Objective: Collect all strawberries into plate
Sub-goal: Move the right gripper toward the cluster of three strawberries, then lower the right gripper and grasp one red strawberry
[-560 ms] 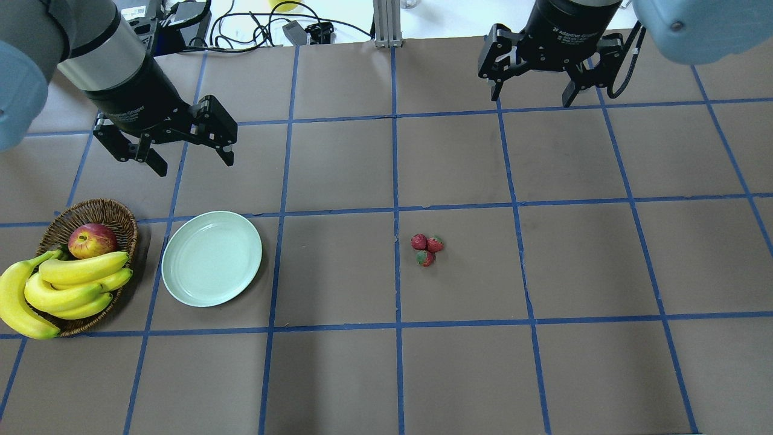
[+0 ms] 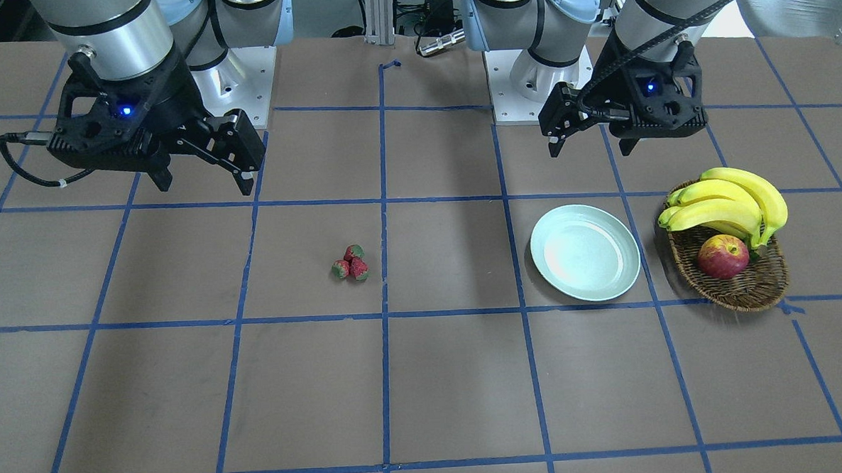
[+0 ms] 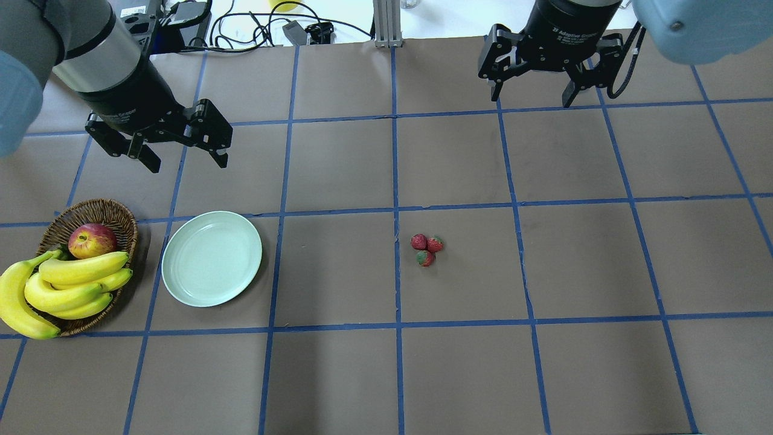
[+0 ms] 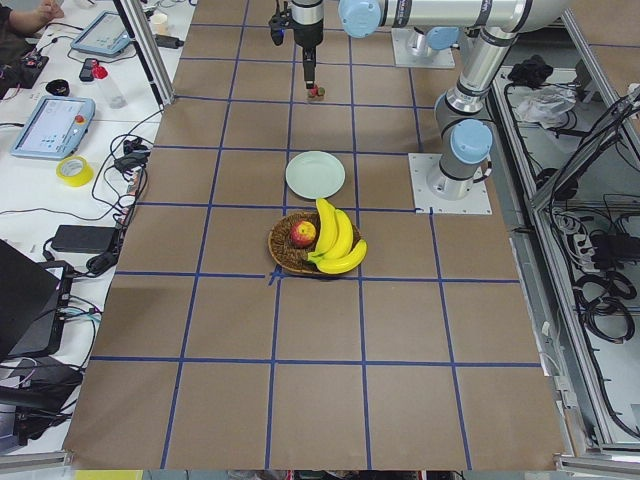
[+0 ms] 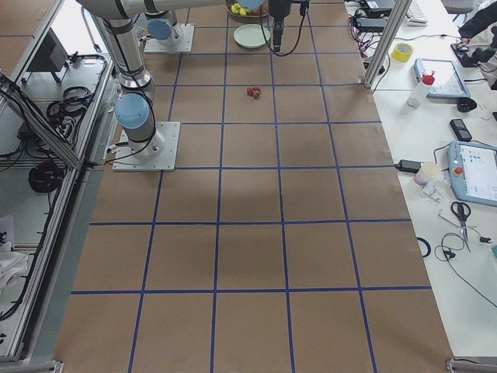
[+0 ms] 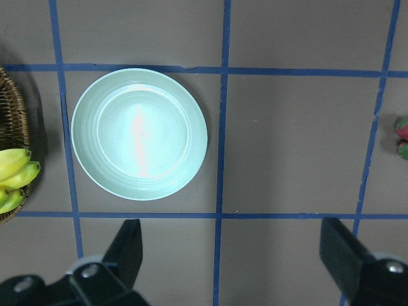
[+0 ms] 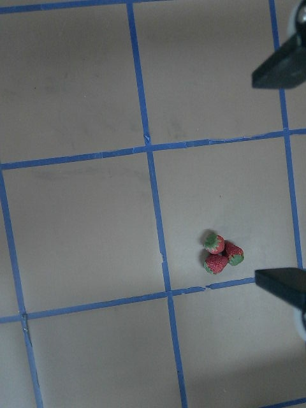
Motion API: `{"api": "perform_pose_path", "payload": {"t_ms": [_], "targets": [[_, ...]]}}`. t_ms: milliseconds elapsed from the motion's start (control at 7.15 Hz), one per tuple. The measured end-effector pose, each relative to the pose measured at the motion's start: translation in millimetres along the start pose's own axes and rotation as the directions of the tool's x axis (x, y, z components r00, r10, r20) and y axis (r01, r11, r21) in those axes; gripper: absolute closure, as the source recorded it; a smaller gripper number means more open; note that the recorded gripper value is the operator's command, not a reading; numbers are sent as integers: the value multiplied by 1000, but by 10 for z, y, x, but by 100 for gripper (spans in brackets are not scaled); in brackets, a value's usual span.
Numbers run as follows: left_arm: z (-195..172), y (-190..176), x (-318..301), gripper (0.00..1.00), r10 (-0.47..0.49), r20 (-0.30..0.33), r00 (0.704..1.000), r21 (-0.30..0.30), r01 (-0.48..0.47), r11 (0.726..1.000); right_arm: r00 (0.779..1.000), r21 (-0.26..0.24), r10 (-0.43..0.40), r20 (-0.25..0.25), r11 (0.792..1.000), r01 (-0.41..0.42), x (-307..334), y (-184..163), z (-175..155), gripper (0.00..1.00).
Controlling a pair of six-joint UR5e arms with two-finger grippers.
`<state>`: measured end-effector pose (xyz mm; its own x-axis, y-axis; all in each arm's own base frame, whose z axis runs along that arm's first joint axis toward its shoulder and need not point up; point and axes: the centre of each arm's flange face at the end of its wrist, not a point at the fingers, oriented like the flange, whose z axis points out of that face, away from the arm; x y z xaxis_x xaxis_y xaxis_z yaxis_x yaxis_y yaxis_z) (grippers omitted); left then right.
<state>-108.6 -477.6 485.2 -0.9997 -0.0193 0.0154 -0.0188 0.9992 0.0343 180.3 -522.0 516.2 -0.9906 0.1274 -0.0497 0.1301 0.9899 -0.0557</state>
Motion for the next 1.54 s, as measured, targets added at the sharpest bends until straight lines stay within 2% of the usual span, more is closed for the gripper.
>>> {"api": "perform_pose_path", "payload": {"t_ms": [420, 560, 699, 839, 979, 1259, 1399, 1539], "targets": [[-28, 9, -24, 0, -1, 0, 1000, 14, 1, 1000, 1000, -3, 3, 1, 1000, -3, -10, 4, 4, 0], [-59, 29, -21, 0, 0, 1, 1000, 21, 0, 1000, 1000, -12, 5, 4, 1000, -5, -45, 8, 50, 0], [-74, 42, -12, 0, 1, 1, 1000, 24, -1, 1000, 1000, -46, 9, 1, 999, -9, -96, 32, 225, 0], [-80, 47, -3, 0, 1, 0, 1000, 26, -1, 1000, 1000, -85, 28, -7, 996, -29, -157, 83, 535, 0], [-76, 48, 3, 0, -1, -1, 1000, 26, 1, 1000, 998, -102, 53, -13, 993, -54, -239, 146, 956, 0], [-89, 39, -14, 0, -5, -3, 1000, 35, 6, 999, 996, -103, 93, -19, 990, -94, -452, 338, 1849, 0], [-100, 33, -16, 0, -5, -1, 1000, 44, 5, 999, 996, -99, 87, -13, 991, -88, -569, 417, 2157, 0], [-81, 23, -15, 0, -5, -1, 1000, 43, 5, 999, 998, -93, 57, 13, 994, -56, -727, 460, 2389, 0]]}}
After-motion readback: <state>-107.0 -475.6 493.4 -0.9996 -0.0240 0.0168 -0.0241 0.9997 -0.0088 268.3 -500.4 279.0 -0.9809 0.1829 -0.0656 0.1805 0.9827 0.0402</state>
